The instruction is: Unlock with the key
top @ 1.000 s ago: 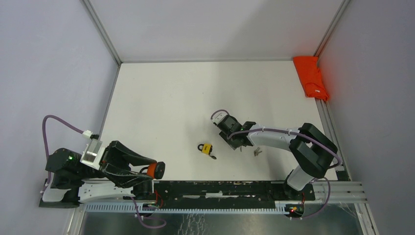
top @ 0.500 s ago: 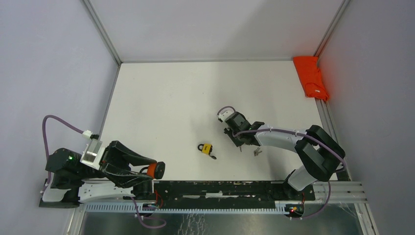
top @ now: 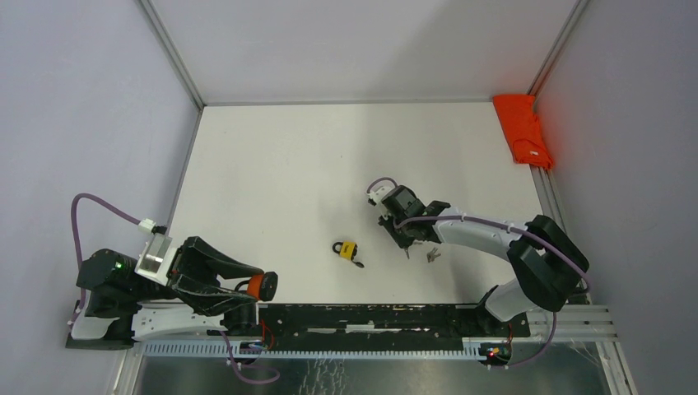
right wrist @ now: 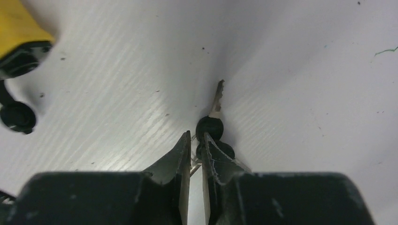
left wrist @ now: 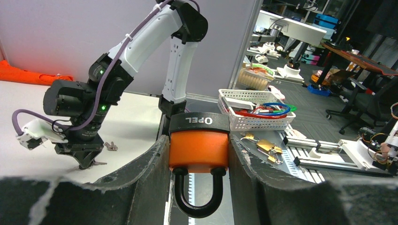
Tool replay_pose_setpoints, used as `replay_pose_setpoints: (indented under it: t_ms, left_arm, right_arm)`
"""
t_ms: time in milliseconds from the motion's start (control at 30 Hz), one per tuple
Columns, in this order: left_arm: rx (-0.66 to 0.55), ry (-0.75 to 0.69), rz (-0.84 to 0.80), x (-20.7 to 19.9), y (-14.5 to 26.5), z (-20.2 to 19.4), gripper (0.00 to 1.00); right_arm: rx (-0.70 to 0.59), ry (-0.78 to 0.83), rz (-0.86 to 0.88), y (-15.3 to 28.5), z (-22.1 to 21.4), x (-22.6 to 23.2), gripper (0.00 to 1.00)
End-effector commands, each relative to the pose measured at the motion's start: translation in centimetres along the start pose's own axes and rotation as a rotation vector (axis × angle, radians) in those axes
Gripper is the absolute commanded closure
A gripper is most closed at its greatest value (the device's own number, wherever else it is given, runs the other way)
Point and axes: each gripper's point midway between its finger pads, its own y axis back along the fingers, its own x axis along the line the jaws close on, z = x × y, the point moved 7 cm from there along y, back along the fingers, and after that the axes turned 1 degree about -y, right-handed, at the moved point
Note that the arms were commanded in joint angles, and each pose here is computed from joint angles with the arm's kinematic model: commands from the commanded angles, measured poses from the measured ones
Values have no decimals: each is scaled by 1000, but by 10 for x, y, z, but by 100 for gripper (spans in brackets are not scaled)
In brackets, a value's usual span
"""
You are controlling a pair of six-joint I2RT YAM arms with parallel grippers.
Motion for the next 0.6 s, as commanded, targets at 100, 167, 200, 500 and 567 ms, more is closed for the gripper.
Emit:
replay_pose_setpoints:
  t_ms: [100,167,200,500,567]
  left_arm:
    - [-90,-48,-19,-3,-2,20,98]
    - [-89,-45,-19,-3,-2,20,98]
    - [-89,-45,-19,-3,-2,20,98]
    - [-97,-52,-12,-2,0,19,98]
    - [-98,-55,-12,-1,0,19,98]
  right_arm:
    - [-116,-21,164,29,34,13,83]
    - [-127,-30,218,29,34,16,83]
    - [-125,-34,215,28,33,16,81]
    - [-29,0,3,25,9,-8,42]
    - [-7,0,-11,21,2,-10,42]
